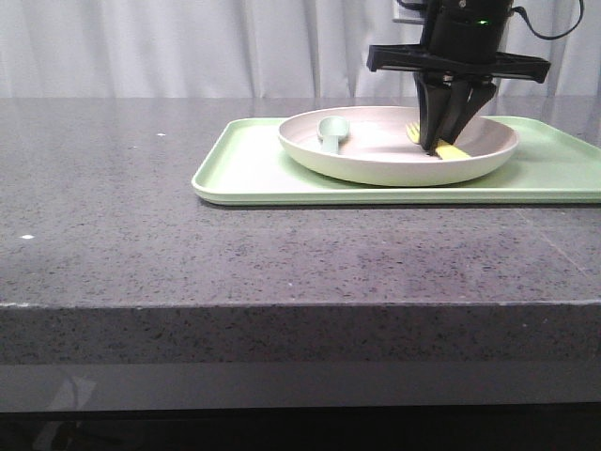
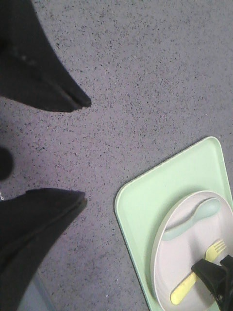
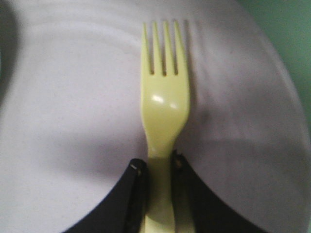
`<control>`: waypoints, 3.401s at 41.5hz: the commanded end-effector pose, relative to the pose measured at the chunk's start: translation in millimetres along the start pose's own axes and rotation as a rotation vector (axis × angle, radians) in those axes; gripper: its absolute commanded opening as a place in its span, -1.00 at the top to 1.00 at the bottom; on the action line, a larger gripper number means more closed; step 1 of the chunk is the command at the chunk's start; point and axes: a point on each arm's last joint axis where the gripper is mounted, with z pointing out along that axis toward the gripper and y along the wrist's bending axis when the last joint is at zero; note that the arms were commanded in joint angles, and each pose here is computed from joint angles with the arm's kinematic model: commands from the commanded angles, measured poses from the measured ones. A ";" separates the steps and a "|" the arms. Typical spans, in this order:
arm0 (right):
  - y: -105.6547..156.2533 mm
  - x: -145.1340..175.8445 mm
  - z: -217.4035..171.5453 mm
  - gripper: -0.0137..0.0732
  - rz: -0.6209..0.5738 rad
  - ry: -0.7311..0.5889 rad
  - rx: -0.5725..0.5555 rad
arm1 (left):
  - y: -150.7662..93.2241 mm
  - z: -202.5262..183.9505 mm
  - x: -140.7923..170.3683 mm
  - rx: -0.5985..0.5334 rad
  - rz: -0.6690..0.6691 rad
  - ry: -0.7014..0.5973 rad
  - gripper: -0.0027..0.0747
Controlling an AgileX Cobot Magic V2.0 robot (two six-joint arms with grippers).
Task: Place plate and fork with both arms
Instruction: 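Close the right gripper on the fork handle and lift, then move the fork beside the plate and lower it onto the tray, then release the fork and raise the right gripper away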
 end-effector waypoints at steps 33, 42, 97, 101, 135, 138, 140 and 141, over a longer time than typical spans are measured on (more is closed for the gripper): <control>-74.0 28.6 -152.0 0.48 0.066 -0.219 0.069 | -0.5 -6.7 -12.9 0.003 0.004 -0.095 -0.02; -96.3 30.6 -117.9 0.48 0.069 -0.109 0.088 | -0.5 -6.7 -12.9 0.003 0.004 -0.095 -0.02; -46.9 44.6 -142.6 -0.20 -0.121 -0.265 -0.025 | -0.6 -3.4 -13.4 0.003 0.004 -0.089 -0.02; -30.7 65.2 -161.9 -0.20 -0.169 -0.330 -0.044 | -0.6 -1.3 -13.5 0.003 0.004 -0.082 -0.02; -57.0 252.3 -222.6 -0.19 -0.141 -0.604 -0.014 | -0.6 15.7 -14.0 0.002 0.005 -0.034 -0.02; -60.1 265.8 -224.3 -0.18 -0.135 -0.633 -0.020 | -0.6 15.7 -14.0 0.002 0.005 -0.034 -0.02; -61.8 272.9 -224.3 -0.09 -0.135 -0.650 -0.023 | -0.6 15.7 -14.0 0.002 0.005 -0.034 -0.01; -62.2 274.6 -223.5 -0.03 -0.136 -0.653 -0.024 | -0.6 15.7 -14.0 0.002 0.005 -0.034 0.00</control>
